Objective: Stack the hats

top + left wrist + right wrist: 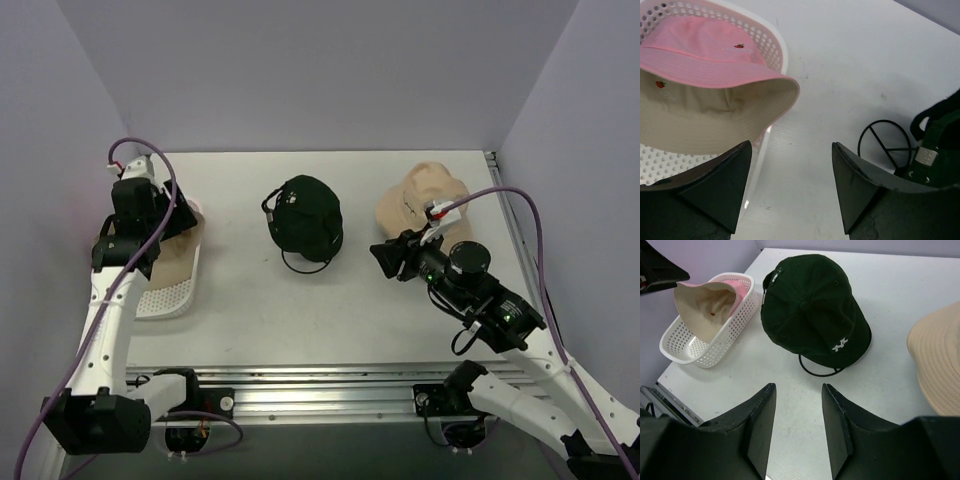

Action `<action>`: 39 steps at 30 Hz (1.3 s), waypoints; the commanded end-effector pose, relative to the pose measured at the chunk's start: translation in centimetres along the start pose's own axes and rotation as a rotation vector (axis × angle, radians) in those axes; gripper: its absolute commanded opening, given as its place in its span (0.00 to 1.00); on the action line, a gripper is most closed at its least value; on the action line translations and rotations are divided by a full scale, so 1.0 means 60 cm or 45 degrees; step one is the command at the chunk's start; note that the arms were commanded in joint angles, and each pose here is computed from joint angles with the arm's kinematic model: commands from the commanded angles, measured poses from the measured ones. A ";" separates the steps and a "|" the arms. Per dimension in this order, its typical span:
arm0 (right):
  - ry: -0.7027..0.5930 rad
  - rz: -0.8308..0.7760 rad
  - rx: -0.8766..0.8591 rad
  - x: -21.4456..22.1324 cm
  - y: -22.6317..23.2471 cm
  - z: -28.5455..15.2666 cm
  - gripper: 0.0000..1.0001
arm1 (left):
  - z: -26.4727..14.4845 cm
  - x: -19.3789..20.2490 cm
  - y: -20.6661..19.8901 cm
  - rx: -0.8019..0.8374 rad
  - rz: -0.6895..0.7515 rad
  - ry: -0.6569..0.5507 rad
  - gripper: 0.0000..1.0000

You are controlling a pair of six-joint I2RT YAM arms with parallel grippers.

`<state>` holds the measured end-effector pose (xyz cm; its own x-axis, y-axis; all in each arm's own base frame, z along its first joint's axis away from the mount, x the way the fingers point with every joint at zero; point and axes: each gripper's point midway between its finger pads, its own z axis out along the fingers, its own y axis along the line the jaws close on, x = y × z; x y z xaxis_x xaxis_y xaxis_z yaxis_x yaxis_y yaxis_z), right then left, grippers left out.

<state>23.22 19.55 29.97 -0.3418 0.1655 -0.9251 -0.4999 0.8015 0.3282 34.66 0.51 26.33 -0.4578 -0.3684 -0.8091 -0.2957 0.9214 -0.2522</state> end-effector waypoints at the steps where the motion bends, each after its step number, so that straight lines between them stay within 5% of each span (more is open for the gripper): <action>1: -0.100 0.006 -0.047 -0.015 0.009 0.006 0.38 | -0.033 -0.004 -0.048 0.247 -0.009 -0.071 0.74; 6: -0.050 0.156 -0.002 0.041 -0.006 0.050 0.37 | -0.062 0.015 -0.133 0.605 -0.088 -0.096 0.73; 13: -0.045 0.268 0.121 0.115 0.019 0.117 0.28 | -0.039 0.051 -0.207 0.665 -0.094 -0.026 0.73; 20: -0.015 -0.195 0.228 0.188 0.097 0.175 0.01 | -0.041 0.021 -0.185 0.583 -0.120 -0.040 0.73; 26: 0.034 -0.457 0.165 0.238 0.129 0.233 0.00 | -0.113 -0.081 -0.100 0.490 -0.237 -0.238 0.75; 39: 0.215 -1.103 0.386 0.310 0.089 0.357 0.00 | -0.160 -0.110 -0.105 0.605 -0.238 -0.255 0.76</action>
<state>29.36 40.14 9.72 -0.1046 -0.5178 -0.8491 -0.4886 0.7704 -0.4096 32.24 -3.59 36.78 -0.2588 -0.5488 -0.7949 0.0322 0.8176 -0.5749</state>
